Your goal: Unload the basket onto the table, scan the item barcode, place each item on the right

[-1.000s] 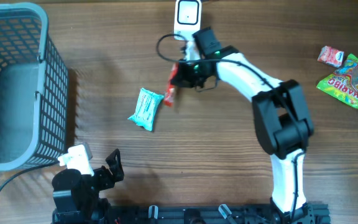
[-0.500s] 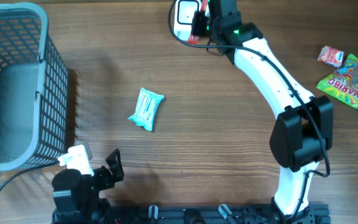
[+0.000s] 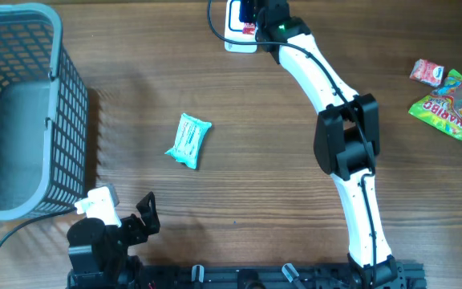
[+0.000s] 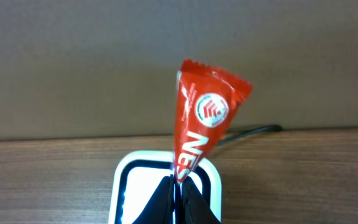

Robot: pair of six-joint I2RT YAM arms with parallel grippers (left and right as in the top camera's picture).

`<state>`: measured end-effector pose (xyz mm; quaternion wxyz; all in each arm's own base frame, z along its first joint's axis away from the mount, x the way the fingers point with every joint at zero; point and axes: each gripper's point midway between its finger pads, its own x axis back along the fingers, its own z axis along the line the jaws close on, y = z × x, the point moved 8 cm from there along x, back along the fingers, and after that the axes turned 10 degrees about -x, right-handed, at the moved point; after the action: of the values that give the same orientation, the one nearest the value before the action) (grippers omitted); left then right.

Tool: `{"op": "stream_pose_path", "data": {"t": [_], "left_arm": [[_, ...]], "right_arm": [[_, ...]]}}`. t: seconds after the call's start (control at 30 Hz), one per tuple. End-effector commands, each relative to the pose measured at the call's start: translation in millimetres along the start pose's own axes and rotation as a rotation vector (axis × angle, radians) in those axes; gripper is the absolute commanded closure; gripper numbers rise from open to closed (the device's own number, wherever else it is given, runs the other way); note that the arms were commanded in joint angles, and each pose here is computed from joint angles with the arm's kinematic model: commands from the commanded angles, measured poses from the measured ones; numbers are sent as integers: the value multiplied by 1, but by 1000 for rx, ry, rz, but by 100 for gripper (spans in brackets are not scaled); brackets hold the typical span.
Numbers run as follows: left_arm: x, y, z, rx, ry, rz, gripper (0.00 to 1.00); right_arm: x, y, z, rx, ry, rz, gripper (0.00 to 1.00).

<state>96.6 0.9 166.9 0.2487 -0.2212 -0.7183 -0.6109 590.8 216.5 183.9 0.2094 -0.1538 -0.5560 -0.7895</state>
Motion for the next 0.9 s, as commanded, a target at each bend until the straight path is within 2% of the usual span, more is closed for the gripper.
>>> {"op": "stream_pose_path", "data": {"t": [0.0,0.13,0.3,0.33,0.37,0.4,0.47,0.5,0.67,0.8,0.87], "left_arm": [[0,0,-1,11,-12,-6,0],[0,0,-1,11,-12,-6,0],[0,0,-1,11,-12,-6,0],[0,0,-1,11,-12,-6,0],[0,0,-1,11,-12,-6,0],[0,0,-1,11,-12,-6,0],[0,0,-1,11,-12,-6,0],[0,0,-1,11,-12,-6,0],[0,0,-1,11,-12,-6,0],[0,0,-1,11,-12,-6,0],[0,0,-1,11,-12,-6,0]], "right_arm": [[-2,12,0,-20,-10,-62,94],[4,30,0,-37,-15,-85,95],[40,73,-15,-88,-44,7,95],[46,73,-15,-74,-20,55,85],[47,67,-14,-22,1,103,56],[48,61,-15,17,-4,139,32],[46,39,-19,92,-34,237,3],[45,25,-21,136,-48,297,1],[57,-24,-9,336,-22,525,0],[67,-61,6,558,140,691,0],[67,-87,2,597,232,793,0]]}}
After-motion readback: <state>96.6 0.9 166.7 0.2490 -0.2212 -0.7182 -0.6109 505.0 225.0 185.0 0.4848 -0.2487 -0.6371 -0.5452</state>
